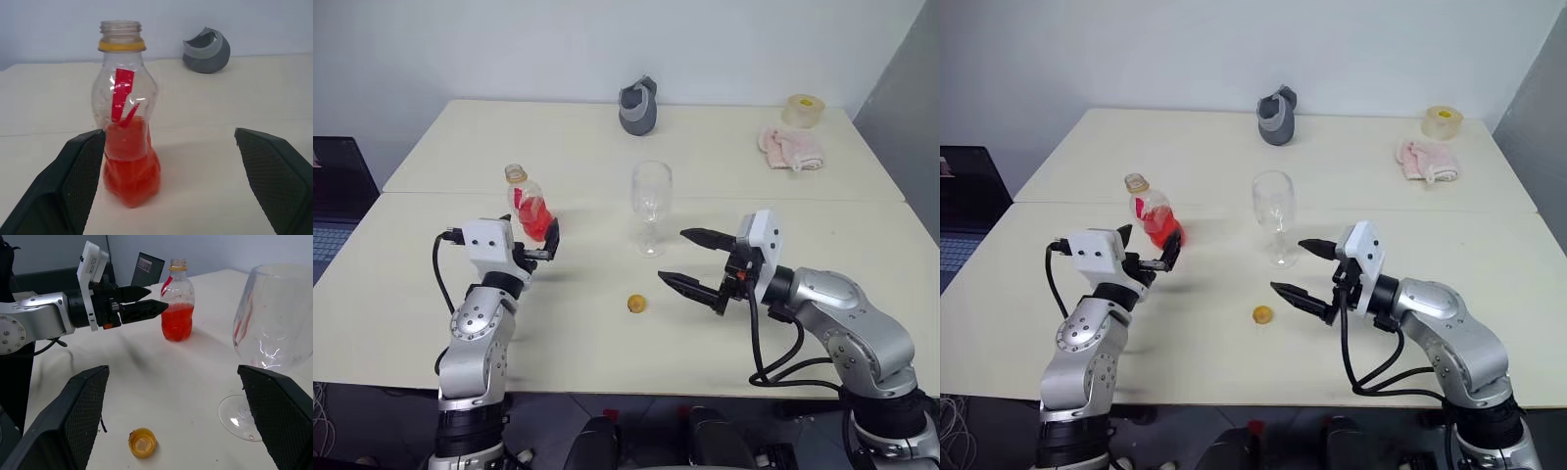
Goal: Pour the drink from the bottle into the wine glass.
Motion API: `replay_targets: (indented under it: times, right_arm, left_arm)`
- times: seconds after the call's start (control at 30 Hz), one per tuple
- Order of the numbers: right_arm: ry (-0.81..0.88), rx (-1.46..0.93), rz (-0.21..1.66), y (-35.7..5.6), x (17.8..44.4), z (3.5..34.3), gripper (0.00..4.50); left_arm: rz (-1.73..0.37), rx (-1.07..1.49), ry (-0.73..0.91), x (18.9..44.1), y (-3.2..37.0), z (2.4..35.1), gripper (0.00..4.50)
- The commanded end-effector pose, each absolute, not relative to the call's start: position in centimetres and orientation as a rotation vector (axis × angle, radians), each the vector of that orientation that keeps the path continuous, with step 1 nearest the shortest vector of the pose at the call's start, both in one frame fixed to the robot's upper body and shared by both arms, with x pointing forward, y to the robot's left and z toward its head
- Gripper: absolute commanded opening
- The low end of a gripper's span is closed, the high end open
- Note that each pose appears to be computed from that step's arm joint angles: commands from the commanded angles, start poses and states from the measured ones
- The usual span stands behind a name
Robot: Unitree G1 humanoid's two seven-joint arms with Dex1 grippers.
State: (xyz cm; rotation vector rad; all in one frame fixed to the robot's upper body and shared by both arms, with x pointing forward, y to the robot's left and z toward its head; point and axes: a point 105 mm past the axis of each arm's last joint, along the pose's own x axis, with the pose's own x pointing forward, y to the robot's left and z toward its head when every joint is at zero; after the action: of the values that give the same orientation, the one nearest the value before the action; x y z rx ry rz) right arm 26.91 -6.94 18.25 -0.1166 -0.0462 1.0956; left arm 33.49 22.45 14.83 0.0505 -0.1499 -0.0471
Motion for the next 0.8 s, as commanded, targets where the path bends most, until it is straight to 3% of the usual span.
replay_targets:
  times: [0.03, 0.8]
  right_arm:
    - [-0.109, -0.127, 1.084, -7.1, 26.5, 19.5, 4.49]
    - [-0.096, -0.131, 1.001, -8.4, 26.8, 19.5, 4.49]
  left_arm:
    - [-0.021, 0.082, -0.183, 33.4, 23.3, 15.8, 4.5]
    - [-0.104, 0.088, -0.099, 37.0, 25.8, 13.6, 4.5]
